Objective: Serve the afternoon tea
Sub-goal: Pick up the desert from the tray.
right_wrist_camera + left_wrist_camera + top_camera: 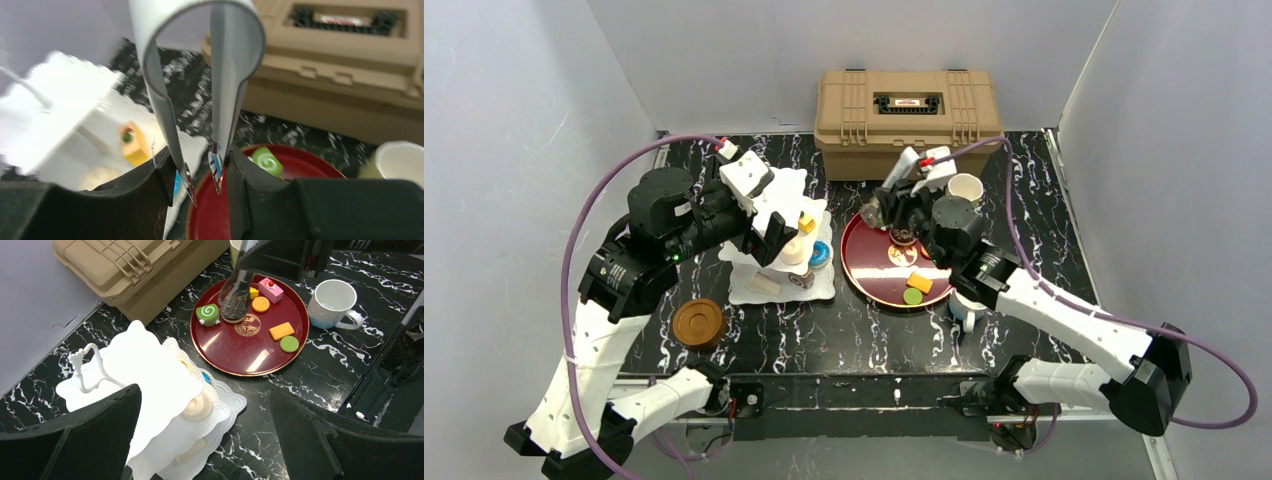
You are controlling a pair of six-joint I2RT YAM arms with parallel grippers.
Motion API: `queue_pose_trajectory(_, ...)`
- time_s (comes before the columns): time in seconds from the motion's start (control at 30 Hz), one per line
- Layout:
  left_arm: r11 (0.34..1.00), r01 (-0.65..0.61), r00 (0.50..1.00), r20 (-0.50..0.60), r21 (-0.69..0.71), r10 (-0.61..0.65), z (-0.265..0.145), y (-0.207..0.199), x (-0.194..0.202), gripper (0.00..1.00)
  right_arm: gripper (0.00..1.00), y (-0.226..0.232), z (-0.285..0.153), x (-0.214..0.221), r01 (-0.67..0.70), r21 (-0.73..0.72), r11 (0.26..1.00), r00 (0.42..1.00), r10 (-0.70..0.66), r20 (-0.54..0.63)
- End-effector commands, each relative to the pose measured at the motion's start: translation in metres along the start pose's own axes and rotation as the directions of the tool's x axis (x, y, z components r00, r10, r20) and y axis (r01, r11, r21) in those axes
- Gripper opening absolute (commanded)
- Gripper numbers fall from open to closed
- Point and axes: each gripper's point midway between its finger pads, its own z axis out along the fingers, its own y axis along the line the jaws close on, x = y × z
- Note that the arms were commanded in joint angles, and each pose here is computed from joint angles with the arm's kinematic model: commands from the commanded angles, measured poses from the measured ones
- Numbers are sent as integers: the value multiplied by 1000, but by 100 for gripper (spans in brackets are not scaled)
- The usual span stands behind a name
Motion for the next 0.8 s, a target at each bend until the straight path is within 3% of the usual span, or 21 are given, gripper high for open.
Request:
queue_pose_trajectory(0.0,1000,-3,1000,15,2,3,-3,-1,-5,98,44,-55,-16,26,62,183,981,997,-53,-52)
queue_pose_trajectory(0.33,1000,-3,1000,18,1,3,-3,0,-7,97,50,-112,-1,62,60,283,957,993,-29,-112)
queue_pose_trajectory(0.77,1000,-15,1000,20,-4,15,-2,2,-11,97,58,-126,36,90,54,266,962,991,-20,-129)
